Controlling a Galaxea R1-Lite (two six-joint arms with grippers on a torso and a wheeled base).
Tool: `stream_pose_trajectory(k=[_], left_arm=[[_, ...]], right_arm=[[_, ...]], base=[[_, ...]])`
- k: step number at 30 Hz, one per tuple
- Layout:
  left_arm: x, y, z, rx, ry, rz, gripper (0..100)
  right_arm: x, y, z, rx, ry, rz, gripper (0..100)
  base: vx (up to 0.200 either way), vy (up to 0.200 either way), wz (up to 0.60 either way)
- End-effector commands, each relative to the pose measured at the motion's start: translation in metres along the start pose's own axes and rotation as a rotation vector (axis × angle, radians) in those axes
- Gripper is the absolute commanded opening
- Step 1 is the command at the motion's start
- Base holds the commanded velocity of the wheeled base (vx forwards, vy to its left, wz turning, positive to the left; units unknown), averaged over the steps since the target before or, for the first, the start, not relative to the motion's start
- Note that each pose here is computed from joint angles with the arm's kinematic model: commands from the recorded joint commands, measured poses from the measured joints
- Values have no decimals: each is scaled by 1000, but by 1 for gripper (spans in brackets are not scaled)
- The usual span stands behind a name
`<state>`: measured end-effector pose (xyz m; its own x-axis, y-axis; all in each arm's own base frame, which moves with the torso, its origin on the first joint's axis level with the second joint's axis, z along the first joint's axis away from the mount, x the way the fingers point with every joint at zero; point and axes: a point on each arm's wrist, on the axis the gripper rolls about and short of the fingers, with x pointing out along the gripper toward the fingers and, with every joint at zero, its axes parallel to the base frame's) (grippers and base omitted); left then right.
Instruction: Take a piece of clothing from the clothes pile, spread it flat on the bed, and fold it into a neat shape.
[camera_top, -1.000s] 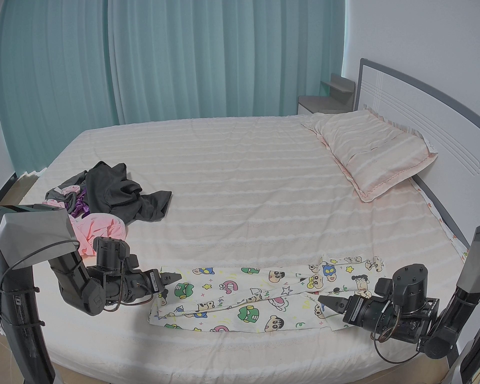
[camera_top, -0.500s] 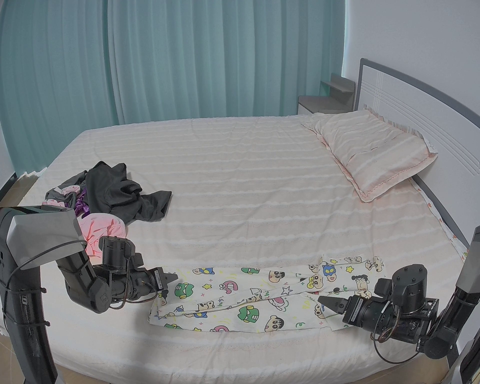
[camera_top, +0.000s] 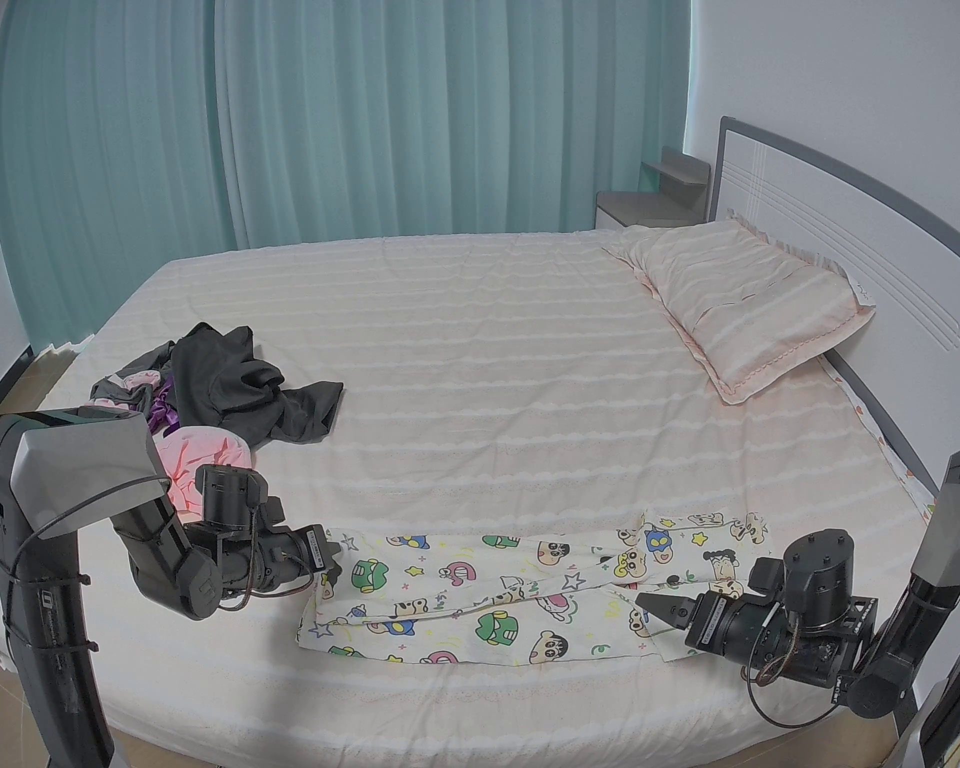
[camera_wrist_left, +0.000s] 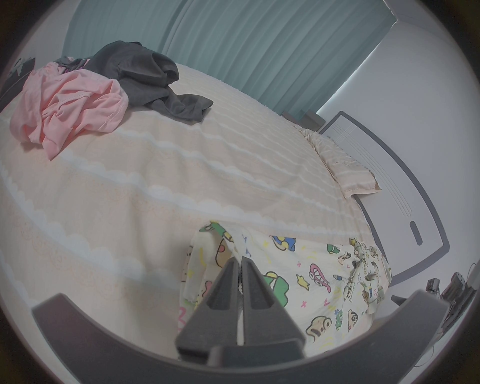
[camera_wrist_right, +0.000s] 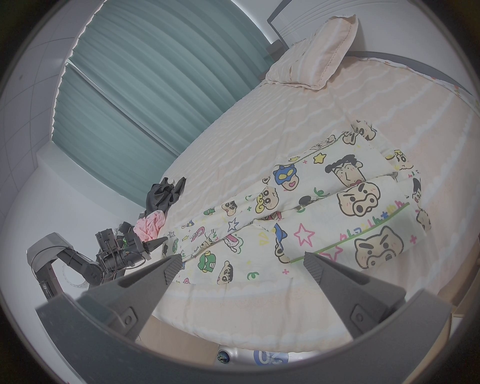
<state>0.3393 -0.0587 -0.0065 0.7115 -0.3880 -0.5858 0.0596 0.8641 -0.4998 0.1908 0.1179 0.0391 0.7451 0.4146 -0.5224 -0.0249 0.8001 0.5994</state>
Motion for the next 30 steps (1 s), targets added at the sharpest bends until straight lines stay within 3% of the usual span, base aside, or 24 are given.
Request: stream_pose_trajectory(k=[1,16,30], left_arm=[[2,-5,11,7,-34,-14,0],[10,-15,48,-20,-81,-8,0],[24,-7,82,-52,-81,40,0]], right_arm=[[0,0,0,-1,1,0,100],[1,0,0,1,3,0,100],[6,-5,5,21,-20,-29,100]], base=[[0,0,0],[0,0,0],[0,0,0]])
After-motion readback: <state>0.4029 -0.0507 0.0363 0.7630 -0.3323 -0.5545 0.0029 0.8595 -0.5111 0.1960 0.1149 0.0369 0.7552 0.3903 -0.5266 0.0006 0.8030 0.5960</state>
